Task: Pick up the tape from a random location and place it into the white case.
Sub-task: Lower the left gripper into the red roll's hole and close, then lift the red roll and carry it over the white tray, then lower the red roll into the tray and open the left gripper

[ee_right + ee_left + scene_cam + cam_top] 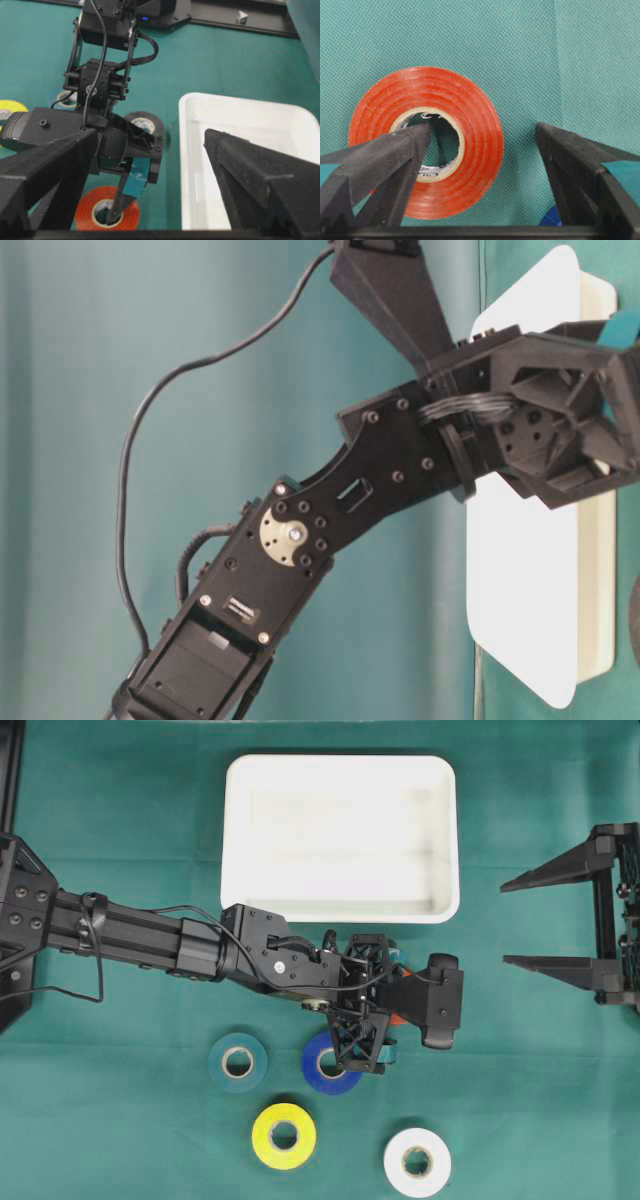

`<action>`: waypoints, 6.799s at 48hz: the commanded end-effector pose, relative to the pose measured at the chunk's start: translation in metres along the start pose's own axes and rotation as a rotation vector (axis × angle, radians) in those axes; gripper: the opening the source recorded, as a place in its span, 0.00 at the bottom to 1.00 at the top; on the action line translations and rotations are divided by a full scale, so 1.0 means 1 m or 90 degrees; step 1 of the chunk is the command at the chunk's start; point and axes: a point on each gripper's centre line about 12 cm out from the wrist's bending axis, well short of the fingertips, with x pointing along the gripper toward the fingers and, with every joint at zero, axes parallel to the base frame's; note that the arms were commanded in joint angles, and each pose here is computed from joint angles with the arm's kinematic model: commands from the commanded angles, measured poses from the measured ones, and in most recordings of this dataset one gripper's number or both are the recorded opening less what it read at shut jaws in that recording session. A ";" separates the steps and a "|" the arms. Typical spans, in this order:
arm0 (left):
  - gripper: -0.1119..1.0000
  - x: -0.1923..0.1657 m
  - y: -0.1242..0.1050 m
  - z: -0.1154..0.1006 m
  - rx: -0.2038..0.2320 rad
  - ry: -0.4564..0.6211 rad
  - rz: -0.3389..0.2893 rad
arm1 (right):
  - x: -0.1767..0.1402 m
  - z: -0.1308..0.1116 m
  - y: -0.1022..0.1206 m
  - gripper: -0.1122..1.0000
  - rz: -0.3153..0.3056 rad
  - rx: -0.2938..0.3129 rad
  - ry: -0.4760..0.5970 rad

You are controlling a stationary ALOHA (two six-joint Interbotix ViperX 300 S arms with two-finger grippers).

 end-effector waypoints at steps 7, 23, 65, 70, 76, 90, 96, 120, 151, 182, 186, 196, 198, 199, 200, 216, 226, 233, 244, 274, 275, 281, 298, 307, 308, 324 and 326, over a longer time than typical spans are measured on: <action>0.98 -0.008 0.003 0.006 -0.006 -0.014 0.002 | 0.001 0.010 0.000 0.92 0.000 -0.002 -0.016; 0.33 -0.009 0.003 0.006 -0.006 -0.014 0.001 | 0.001 0.009 0.000 0.92 0.000 -0.002 -0.010; 0.32 -0.094 -0.001 0.039 0.001 -0.074 0.001 | 0.002 0.009 0.000 0.92 0.000 -0.001 -0.009; 0.32 -0.120 0.000 0.046 0.001 -0.082 0.001 | 0.002 0.009 0.000 0.92 0.000 -0.001 -0.009; 0.32 -0.150 0.000 0.053 0.004 -0.095 0.002 | 0.002 0.009 0.000 0.92 -0.001 -0.001 -0.009; 0.32 -0.190 0.001 0.065 0.010 -0.096 0.005 | 0.002 0.008 0.000 0.92 0.000 -0.001 -0.004; 0.32 -0.205 0.002 0.071 0.010 -0.097 0.007 | 0.002 0.008 0.000 0.92 0.000 -0.001 -0.004; 0.32 -0.256 0.001 0.083 0.027 -0.133 0.009 | 0.002 0.008 0.000 0.92 0.000 -0.001 -0.003; 0.32 -0.255 0.001 0.080 0.027 -0.130 0.009 | 0.002 0.008 0.000 0.92 0.000 -0.001 -0.002; 0.32 -0.250 0.034 0.073 -0.012 -0.127 0.035 | 0.002 0.008 0.000 0.92 0.000 -0.001 -0.003; 0.32 -0.251 0.049 0.069 -0.029 -0.128 0.047 | 0.002 0.008 0.000 0.92 0.000 -0.001 -0.002; 0.32 -0.256 0.094 0.053 -0.084 -0.124 0.085 | 0.002 0.008 0.000 0.92 0.000 -0.001 0.001; 0.32 -0.257 0.105 0.049 -0.098 -0.123 0.094 | 0.002 0.008 0.000 0.92 0.000 -0.001 0.001; 0.32 -0.258 0.109 0.047 -0.103 -0.124 0.097 | 0.002 0.008 0.000 0.92 0.000 -0.001 0.002; 0.32 -0.258 0.112 0.045 -0.108 -0.123 0.101 | 0.002 0.008 0.000 0.92 -0.001 -0.001 0.002; 0.32 -0.263 0.144 0.029 -0.148 -0.124 0.130 | 0.002 0.007 0.000 0.92 0.000 -0.001 0.004; 0.32 -0.261 0.144 0.029 -0.148 -0.125 0.130 | 0.002 0.007 0.000 0.92 0.000 -0.001 0.004; 0.32 -0.260 0.144 0.027 -0.148 -0.123 0.130 | 0.002 0.007 0.000 0.92 0.000 -0.001 0.004; 0.32 -0.259 0.144 0.027 -0.149 -0.121 0.129 | 0.002 0.008 0.000 0.92 0.000 -0.001 0.002; 0.32 -0.255 0.143 0.024 -0.151 -0.113 0.127 | 0.002 0.008 0.000 0.92 -0.001 -0.001 0.003; 0.32 -0.255 0.143 0.024 -0.150 -0.112 0.127 | 0.002 0.008 0.000 0.92 0.000 -0.001 0.003; 0.32 -0.255 0.143 0.024 -0.151 -0.113 0.127 | 0.002 0.008 0.000 0.92 -0.001 -0.001 0.003; 0.32 -0.254 0.143 0.024 -0.150 -0.112 0.127 | 0.002 0.008 0.000 0.92 0.000 -0.001 0.003; 0.32 -0.253 0.143 0.024 -0.151 -0.112 0.126 | 0.002 0.008 0.000 0.92 0.000 -0.001 0.003; 0.32 -0.252 0.143 0.023 -0.151 -0.110 0.126 | 0.002 0.008 0.000 0.92 0.000 -0.001 0.003; 0.32 -0.210 0.147 0.011 -0.153 -0.105 0.126 | 0.003 0.006 0.000 0.92 0.000 -0.001 0.009; 0.32 -0.201 0.148 0.008 -0.156 -0.101 0.124 | 0.003 0.005 0.000 0.92 0.000 -0.001 0.010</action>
